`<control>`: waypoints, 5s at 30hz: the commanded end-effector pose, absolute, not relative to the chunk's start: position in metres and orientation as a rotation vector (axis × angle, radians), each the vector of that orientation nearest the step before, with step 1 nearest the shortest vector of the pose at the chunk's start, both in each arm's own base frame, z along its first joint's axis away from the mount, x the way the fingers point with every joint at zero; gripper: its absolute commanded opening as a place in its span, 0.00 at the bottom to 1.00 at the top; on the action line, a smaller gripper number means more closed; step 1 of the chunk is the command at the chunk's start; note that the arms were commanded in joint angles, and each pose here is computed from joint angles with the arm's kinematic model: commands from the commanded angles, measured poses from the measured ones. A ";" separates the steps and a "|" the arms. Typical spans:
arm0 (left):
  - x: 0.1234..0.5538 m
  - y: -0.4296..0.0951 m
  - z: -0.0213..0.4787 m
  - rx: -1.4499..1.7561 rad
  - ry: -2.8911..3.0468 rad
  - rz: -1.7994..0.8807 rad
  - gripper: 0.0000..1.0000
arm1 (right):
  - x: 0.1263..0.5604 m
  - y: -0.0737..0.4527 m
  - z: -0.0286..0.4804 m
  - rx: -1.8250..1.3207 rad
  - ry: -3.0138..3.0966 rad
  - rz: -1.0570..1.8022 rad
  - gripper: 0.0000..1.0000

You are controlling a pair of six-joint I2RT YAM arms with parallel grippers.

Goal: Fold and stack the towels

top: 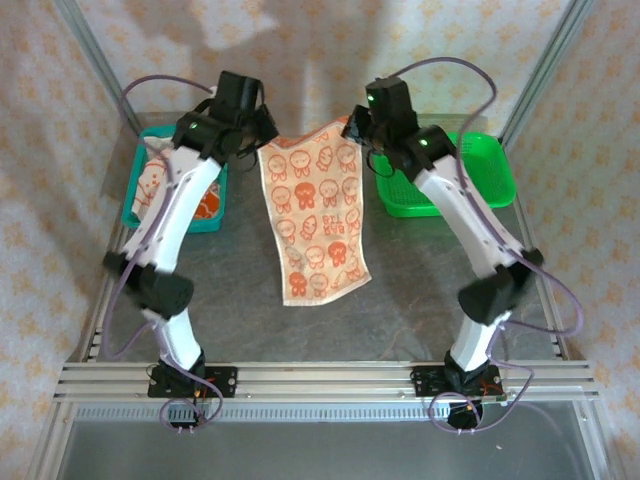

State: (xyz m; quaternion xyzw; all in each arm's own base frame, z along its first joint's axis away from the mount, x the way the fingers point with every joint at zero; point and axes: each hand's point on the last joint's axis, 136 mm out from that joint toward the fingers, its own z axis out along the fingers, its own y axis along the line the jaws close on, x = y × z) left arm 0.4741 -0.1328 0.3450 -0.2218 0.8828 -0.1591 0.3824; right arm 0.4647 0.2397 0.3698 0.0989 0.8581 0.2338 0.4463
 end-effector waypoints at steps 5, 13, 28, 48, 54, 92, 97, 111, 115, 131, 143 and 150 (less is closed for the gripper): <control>0.557 -0.130 0.275 -0.538 2.330 -0.387 0.00 | 0.554 0.251 0.294 0.274 2.250 0.613 0.00; 0.572 -0.131 0.226 -0.557 2.396 -0.434 0.00 | 0.579 0.243 0.230 0.304 2.333 0.543 0.00; 0.481 -0.167 0.197 -0.702 2.408 -0.638 0.00 | 0.503 0.220 0.191 0.202 2.472 0.493 0.00; 0.373 -0.199 0.122 -0.810 2.492 -0.626 0.00 | 0.409 0.192 0.114 0.096 2.644 0.301 0.01; 0.355 -0.213 0.101 -0.820 2.517 -0.643 0.00 | 0.397 0.185 0.102 0.065 2.669 0.237 0.01; 0.390 -0.130 0.133 -0.600 2.500 -0.339 0.00 | 0.399 0.240 0.138 0.169 2.574 0.360 0.02; 0.446 -0.116 0.164 -0.579 2.429 -0.282 0.00 | 0.459 0.246 0.157 0.147 2.516 0.343 0.02; 0.531 -0.115 0.189 -0.609 2.387 -0.359 0.00 | 0.554 0.253 0.193 0.109 2.419 0.348 0.02; 0.520 -0.118 0.183 -0.610 2.398 -0.390 0.00 | 0.540 0.250 0.185 0.118 2.450 0.368 0.02; 0.531 -0.117 0.200 -0.530 2.355 -0.383 0.00 | 0.531 0.237 0.190 0.148 2.413 0.335 0.03; 0.563 -0.128 0.196 -0.497 2.407 -0.411 0.00 | 0.554 0.238 0.192 0.148 2.425 0.337 0.03; 0.522 -0.124 0.193 -0.558 2.389 -0.466 0.00 | 0.518 0.235 0.183 0.154 2.459 0.418 0.03</control>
